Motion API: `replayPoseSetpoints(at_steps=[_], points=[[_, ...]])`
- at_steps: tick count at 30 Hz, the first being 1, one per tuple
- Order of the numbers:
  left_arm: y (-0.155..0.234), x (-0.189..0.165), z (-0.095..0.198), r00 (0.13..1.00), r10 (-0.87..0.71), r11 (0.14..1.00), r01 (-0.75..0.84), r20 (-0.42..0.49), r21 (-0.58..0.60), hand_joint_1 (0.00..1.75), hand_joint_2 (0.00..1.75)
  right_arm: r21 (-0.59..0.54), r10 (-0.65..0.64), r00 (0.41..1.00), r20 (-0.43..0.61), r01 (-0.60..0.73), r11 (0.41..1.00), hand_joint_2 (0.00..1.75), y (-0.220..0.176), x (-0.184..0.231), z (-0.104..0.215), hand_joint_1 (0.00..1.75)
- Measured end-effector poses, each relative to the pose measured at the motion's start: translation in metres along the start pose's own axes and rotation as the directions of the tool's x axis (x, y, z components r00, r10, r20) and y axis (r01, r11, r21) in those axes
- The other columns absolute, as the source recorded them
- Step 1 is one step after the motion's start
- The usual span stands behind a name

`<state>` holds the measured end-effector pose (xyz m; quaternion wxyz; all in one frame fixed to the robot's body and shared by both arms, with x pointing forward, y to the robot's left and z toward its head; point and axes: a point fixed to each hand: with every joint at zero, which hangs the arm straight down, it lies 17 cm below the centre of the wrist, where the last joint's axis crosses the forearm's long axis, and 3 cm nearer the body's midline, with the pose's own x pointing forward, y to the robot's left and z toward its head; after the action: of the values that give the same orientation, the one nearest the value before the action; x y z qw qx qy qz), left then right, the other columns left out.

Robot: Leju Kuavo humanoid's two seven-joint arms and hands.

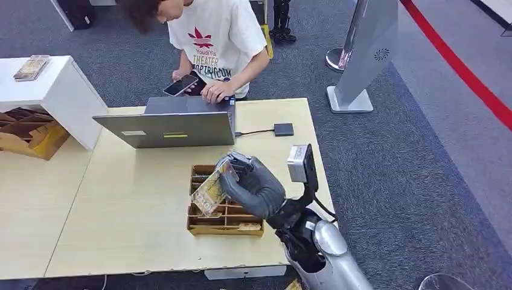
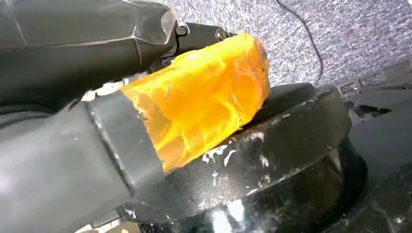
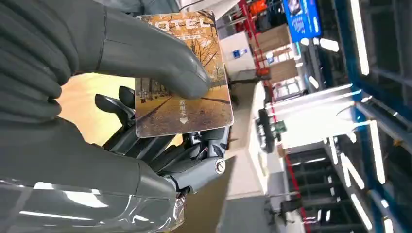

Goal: Pass the card to the sensor for recognition and then transmit it.

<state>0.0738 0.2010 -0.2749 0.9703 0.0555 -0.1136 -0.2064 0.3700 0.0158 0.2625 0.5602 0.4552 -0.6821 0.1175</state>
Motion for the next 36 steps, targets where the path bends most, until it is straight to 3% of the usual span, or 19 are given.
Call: replayPoseSetpoints(at_steps=[8,16,19,24,36], points=[[-0.001,-0.002,0.0,0.999,0.043,0.999,-0.043,-0.006,0.001,0.0,0.0,-0.066,0.04,0.997,-0.067,-0.044,0.997,1.75,-0.034,-0.022,0.033,1.75],[-0.003,-0.01,0.001,0.995,0.097,0.995,-0.097,-0.019,0.004,0.0,0.0,-0.209,0.096,0.984,-0.152,-0.126,0.97,1.75,-0.087,-0.047,0.099,1.75],[-0.003,-0.011,0.001,0.995,0.101,0.995,-0.1,-0.022,0.006,0.0,0.0,-0.254,0.196,0.962,-0.19,-0.241,0.937,1.75,-0.104,-0.049,0.113,1.75],[-0.003,-0.012,0.001,0.994,0.103,0.995,-0.103,-0.024,0.011,0.0,0.0,-0.296,0.326,0.907,-0.267,-0.399,0.868,1.75,-0.126,-0.053,0.122,1.75],[-0.003,-0.012,0.001,0.996,0.088,0.996,-0.087,-0.028,0.012,0.0,0.0,-0.295,0.416,0.839,-0.349,-0.52,0.802,1.75,-0.138,-0.067,0.123,1.75]])
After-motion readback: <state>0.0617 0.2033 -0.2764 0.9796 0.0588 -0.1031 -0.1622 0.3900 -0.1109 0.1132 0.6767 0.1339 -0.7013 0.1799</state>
